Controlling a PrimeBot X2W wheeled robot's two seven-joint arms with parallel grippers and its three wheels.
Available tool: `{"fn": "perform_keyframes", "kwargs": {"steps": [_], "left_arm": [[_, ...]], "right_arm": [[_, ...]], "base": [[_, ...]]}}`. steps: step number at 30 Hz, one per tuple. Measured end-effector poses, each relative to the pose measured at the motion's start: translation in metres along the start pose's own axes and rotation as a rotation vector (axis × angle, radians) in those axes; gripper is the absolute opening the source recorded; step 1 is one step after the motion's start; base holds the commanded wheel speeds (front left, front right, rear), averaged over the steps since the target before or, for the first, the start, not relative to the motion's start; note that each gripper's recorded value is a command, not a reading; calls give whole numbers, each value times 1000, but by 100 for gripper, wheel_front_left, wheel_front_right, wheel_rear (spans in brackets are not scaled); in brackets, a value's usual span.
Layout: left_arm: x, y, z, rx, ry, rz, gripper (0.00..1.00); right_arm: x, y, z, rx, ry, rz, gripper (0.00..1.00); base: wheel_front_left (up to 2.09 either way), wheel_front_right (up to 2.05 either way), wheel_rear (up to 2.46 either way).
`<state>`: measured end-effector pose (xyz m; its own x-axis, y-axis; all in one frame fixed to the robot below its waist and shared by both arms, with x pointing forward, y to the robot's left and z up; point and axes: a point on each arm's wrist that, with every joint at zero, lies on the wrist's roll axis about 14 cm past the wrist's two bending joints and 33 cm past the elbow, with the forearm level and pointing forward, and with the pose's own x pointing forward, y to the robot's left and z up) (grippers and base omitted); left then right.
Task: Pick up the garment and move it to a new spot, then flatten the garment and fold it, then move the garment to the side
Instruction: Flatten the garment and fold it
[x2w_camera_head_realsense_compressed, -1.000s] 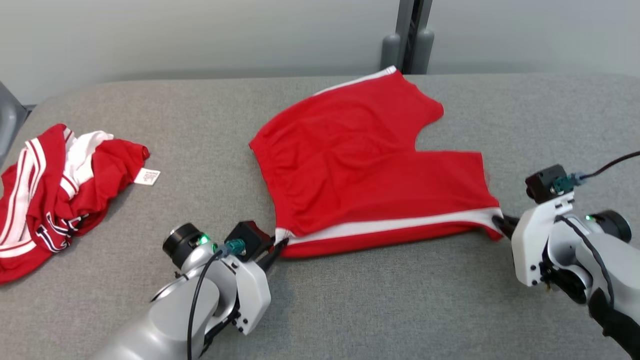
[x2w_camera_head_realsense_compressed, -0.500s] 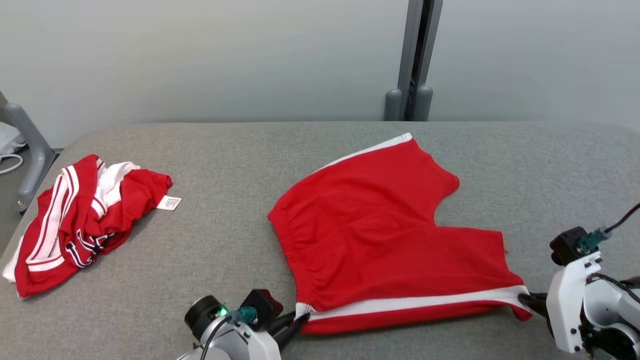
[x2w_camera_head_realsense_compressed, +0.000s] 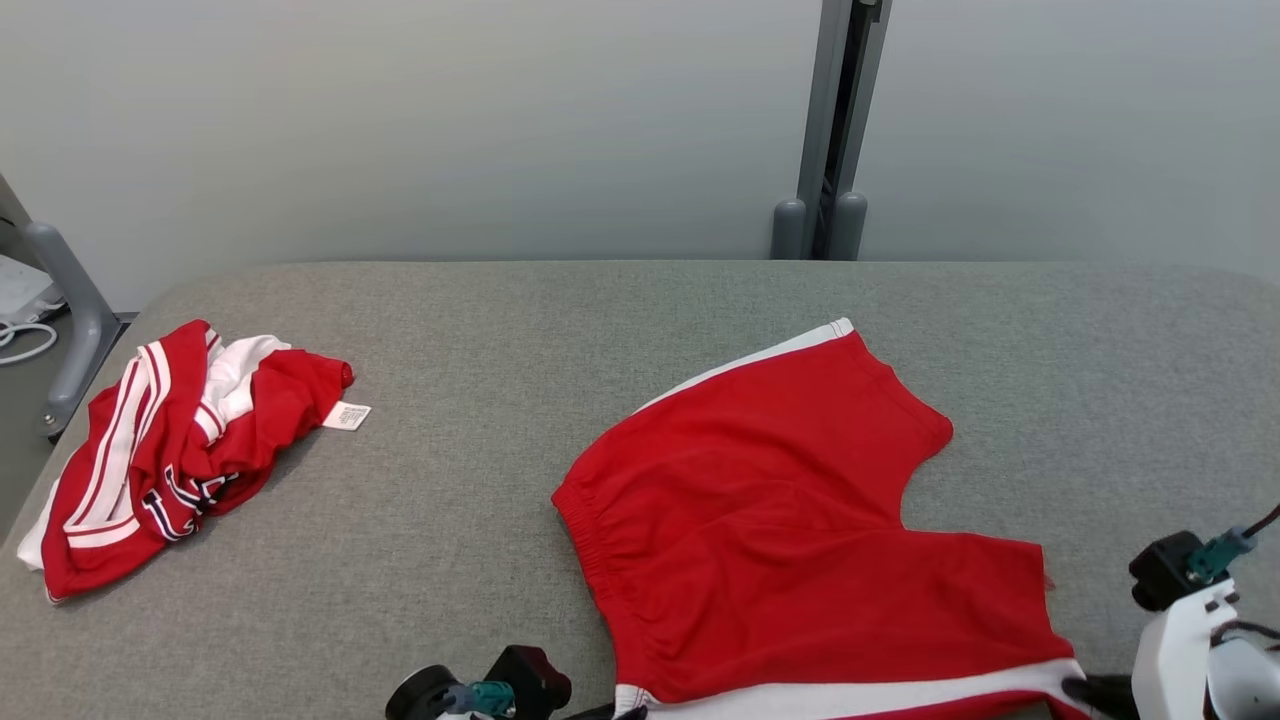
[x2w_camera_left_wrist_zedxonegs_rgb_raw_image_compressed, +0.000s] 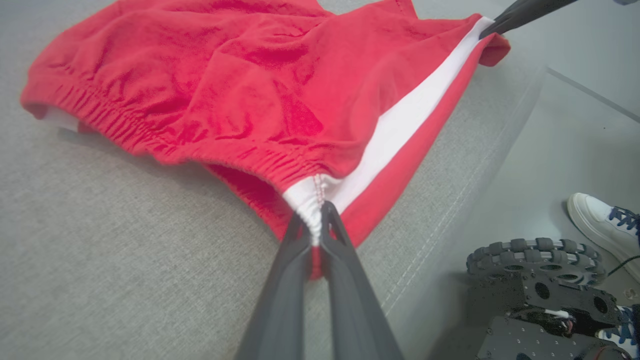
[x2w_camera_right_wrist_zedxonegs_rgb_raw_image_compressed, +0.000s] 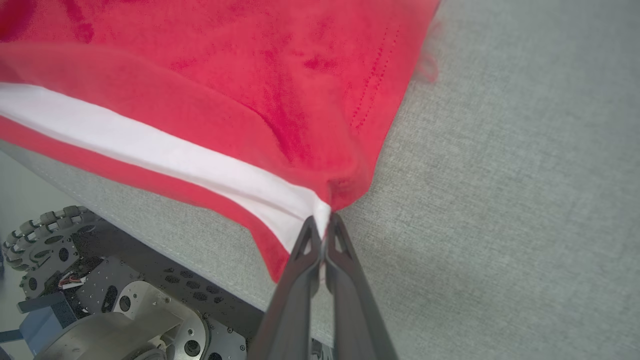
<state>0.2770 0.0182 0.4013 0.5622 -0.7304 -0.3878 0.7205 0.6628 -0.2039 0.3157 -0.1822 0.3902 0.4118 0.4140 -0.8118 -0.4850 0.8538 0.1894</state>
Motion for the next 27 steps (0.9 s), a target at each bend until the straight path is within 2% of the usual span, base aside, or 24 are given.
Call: {"fn": "perform_keyframes", "kwargs": {"steps": [4, 14, 20, 27], "left_arm": [[-1, -1, 8, -43, -29, -9, 0], [-6, 10, 51, -267, -146, -12, 0], [-3, 27, 78, -411, -193, -8, 0], [5, 59, 103, -477, -260, 30, 0]], "right_arm": [[-4, -1, 22, 7, -76, 3, 0], [-17, -6, 90, 9, -250, 4, 0], [-16, -7, 141, -5, -353, 16, 0], [4, -2, 188, -49, -414, 44, 0]], "base": [[0, 0, 0], [0, 0, 0], [0, 0, 0], [0, 0, 0]]}}
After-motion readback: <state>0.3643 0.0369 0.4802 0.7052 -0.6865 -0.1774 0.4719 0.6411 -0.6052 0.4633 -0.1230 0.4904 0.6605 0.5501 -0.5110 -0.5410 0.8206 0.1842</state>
